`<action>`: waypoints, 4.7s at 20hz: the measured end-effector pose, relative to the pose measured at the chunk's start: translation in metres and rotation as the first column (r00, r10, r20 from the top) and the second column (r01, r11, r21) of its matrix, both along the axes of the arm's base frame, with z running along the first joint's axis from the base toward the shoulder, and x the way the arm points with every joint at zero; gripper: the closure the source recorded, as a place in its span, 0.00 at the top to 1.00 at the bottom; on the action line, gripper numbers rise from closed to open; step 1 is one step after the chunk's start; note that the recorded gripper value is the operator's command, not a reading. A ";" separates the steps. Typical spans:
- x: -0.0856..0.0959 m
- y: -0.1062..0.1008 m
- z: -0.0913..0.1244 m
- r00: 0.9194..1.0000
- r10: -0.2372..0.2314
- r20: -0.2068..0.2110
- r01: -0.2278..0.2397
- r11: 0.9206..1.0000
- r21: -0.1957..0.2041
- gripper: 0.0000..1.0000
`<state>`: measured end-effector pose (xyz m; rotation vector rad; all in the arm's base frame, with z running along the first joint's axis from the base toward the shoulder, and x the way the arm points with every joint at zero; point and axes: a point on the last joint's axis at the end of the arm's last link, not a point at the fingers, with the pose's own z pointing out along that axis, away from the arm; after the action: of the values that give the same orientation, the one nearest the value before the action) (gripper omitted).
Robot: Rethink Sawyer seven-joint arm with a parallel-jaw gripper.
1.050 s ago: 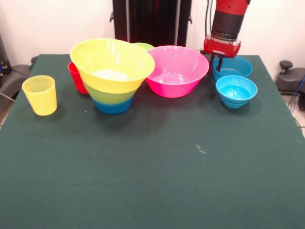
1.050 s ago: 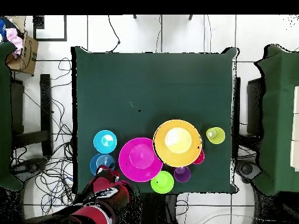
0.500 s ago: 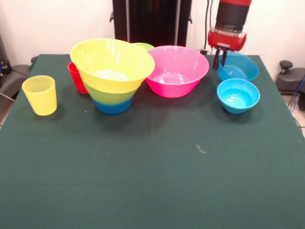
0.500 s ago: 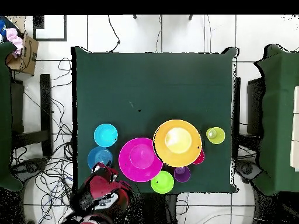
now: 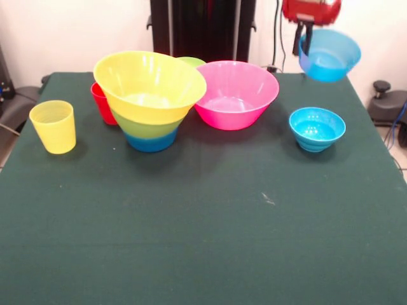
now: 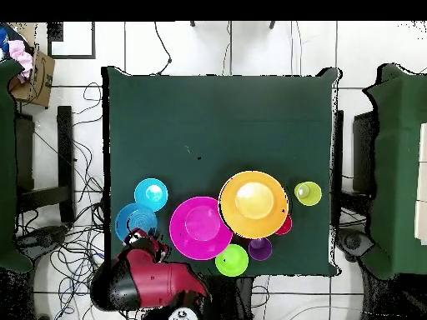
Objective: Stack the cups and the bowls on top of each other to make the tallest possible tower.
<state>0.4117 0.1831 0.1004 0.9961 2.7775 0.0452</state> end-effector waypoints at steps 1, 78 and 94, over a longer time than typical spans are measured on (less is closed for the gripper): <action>0.004 -0.005 0.011 1.000 -0.017 -0.006 0.017 1.000 0.014 0.00; 0.068 -0.333 -0.056 0.891 0.454 0.025 -0.450 0.888 -0.098 0.00; 0.066 -0.338 -0.067 0.880 0.473 0.036 -0.467 0.877 -0.108 1.00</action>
<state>0.4778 -0.1547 0.0339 0.2693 2.8620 0.0088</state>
